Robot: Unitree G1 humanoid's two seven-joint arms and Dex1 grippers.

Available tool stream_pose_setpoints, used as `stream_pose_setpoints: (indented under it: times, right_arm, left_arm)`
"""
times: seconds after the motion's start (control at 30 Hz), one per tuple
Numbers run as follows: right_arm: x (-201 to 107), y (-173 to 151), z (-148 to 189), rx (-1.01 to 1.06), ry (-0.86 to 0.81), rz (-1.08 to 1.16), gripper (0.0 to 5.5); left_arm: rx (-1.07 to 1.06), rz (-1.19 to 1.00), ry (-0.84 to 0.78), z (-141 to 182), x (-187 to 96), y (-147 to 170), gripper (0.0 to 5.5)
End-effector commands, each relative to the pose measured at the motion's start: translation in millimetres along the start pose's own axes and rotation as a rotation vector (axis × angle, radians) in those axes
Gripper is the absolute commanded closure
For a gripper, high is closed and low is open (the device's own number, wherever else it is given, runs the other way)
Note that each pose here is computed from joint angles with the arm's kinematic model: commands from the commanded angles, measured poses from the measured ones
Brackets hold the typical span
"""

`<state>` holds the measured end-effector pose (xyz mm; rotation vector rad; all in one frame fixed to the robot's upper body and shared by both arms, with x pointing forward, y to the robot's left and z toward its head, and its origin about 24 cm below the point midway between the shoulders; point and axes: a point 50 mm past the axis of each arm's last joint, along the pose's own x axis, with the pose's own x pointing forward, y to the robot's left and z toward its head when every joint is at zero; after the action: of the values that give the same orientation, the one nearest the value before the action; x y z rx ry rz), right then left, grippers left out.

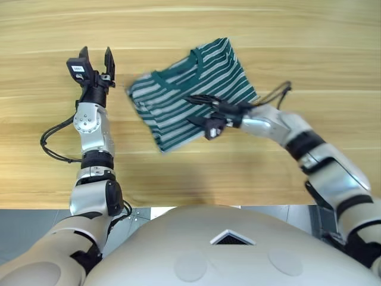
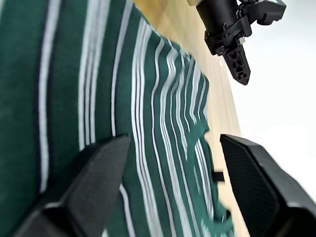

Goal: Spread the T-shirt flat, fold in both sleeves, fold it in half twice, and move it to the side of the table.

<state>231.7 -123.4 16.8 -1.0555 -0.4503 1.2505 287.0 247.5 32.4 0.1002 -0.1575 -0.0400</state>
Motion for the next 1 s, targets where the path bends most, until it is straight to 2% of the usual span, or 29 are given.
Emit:
stream_pose_setpoints:
  times: [0.03,0.17,0.3,0.43,0.5,0.6,0.7,0.8,0.9,1.0]
  right_arm:
    - [-102,24,14,0.129,0.218,0.122,2.10]
    - [-126,-6,7,0.087,0.365,-0.061,2.10]
    - [-119,-47,32,0.137,0.194,-0.395,2.10]
    - [-112,-56,36,0.226,0.138,-0.553,2.10]
    - [-114,-64,29,0.247,0.173,-0.650,2.10]
    - [-118,-76,14,0.242,0.250,-0.755,2.10]
    - [-112,-78,8,0.249,0.267,-0.754,2.10]
    - [-104,-72,8,0.251,0.264,-0.706,2.10]
    - [-99,-62,8,0.253,0.273,-0.640,2.10]
    - [-97,-54,5,0.248,0.300,-0.590,2.10]
  left_arm:
    - [0.205,-0.259,-0.129,33,-4,-23,2.42]
    - [0.290,-0.363,-0.149,43,-8,-38,2.42]
    - [0.411,-0.530,-0.118,39,-12,-49,2.42]
    - [0.525,-0.853,-0.148,31,-17,-91,2.42]
    - [0.568,-1.005,-0.157,22,-15,-119,2.42]
    - [0.693,-1.147,-0.176,9,-7,-155,2.42]
    - [0.878,-1.211,-0.183,-7,-3,-183,2.42]
    - [0.988,-1.207,-0.163,-22,-5,-180,2.42]
    - [1.032,-1.158,-0.077,-38,-11,-150,2.42]
    - [1.012,-1.109,0.021,-54,-32,-120,2.42]
